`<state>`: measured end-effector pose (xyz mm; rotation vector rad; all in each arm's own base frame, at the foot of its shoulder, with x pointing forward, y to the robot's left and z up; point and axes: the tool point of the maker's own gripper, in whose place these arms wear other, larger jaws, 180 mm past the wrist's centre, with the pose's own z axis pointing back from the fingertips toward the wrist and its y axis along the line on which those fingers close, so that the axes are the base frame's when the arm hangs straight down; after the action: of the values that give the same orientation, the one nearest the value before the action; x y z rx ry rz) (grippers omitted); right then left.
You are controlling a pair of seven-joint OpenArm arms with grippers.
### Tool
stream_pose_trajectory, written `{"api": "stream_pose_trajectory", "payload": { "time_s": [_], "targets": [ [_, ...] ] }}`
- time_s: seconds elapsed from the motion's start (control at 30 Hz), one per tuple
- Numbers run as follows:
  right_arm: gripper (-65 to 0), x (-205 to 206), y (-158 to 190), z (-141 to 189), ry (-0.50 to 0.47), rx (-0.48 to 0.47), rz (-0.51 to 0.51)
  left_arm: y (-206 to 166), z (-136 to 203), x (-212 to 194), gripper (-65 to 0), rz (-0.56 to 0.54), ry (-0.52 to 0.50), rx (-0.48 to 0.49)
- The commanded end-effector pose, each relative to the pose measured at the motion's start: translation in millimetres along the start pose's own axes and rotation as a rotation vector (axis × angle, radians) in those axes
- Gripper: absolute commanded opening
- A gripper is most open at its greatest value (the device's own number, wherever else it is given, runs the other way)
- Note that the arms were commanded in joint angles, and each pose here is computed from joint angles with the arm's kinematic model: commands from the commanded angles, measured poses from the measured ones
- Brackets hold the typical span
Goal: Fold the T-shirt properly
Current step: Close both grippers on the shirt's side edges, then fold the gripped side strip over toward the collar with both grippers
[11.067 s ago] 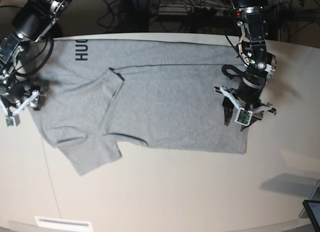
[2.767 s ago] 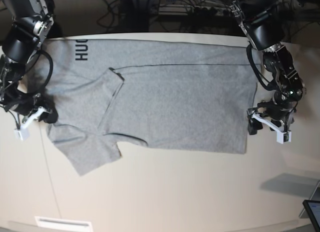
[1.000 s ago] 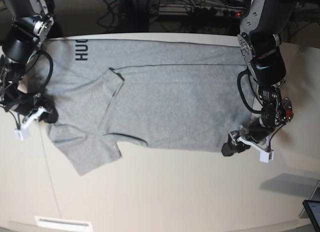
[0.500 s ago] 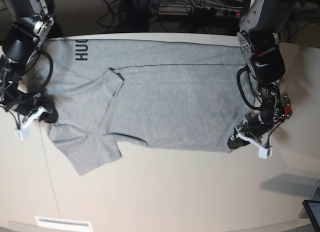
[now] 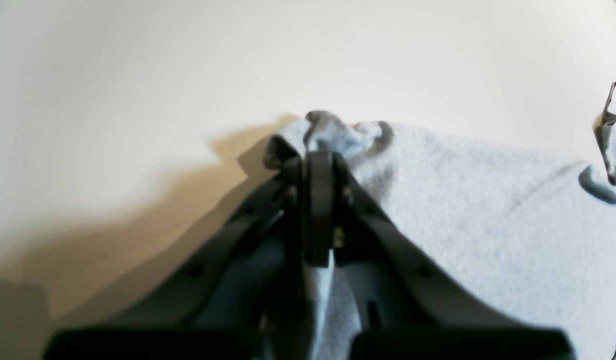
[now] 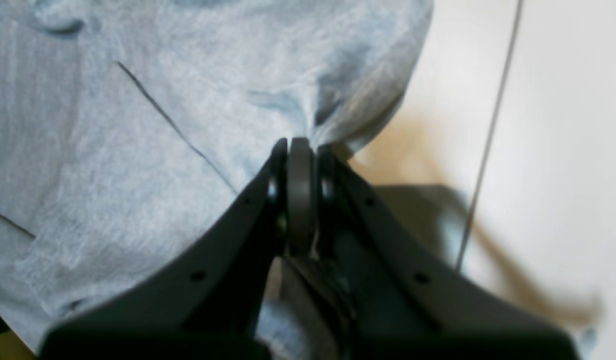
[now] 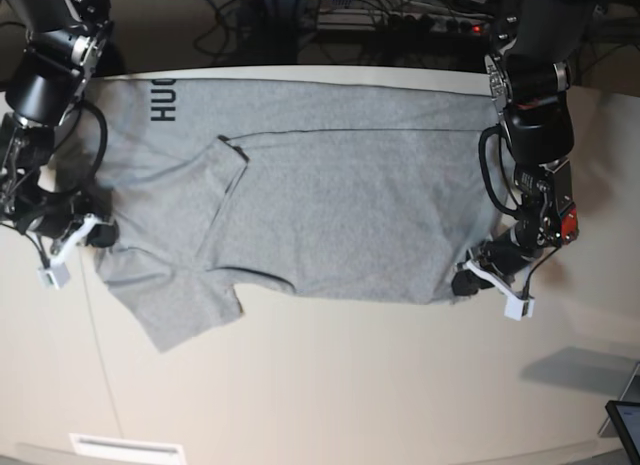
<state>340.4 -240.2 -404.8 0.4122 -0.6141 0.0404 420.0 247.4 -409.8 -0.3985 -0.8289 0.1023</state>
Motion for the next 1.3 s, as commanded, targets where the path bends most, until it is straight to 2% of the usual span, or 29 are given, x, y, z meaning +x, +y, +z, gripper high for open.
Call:
{"api": "stream_pose_trajectory", "payload": {
  "time_s": [0.0, 0.33, 0.5, 0.77, 1.27],
  "targets": [
    [-65.0, 27.8, -0.6, 11.3, -0.071, -0.009, 0.041, 14.5, 7.4, 1.2, -65.0, -0.042, 0.046, 0.054],
    [-65.0, 46.0, 6.8, 21.0, -0.111, -0.026, 0.108, -4.1, 31.9, 22.2, -65.0, -0.204, 0.005, 0.056],
    [-65.0, 44.0, 7.7, 27.0, -0.114, -0.042, 0.133, -2.2, 46.2, 27.6, -65.0, -0.265, 0.016, 0.079],
    [-65.0, 41.2, 0.5, 41.6, -0.111, -0.084, 0.173, -22.4, 72.2, 49.3, -65.0, -0.403, -0.002, 0.094],
    [-65.0, 38.7, 6.7, 64.8, -0.126, -0.135, 0.269, -39.7, 94.4, 23.5, -65.0, -0.511, 0.042, 0.100]
  ]
}}
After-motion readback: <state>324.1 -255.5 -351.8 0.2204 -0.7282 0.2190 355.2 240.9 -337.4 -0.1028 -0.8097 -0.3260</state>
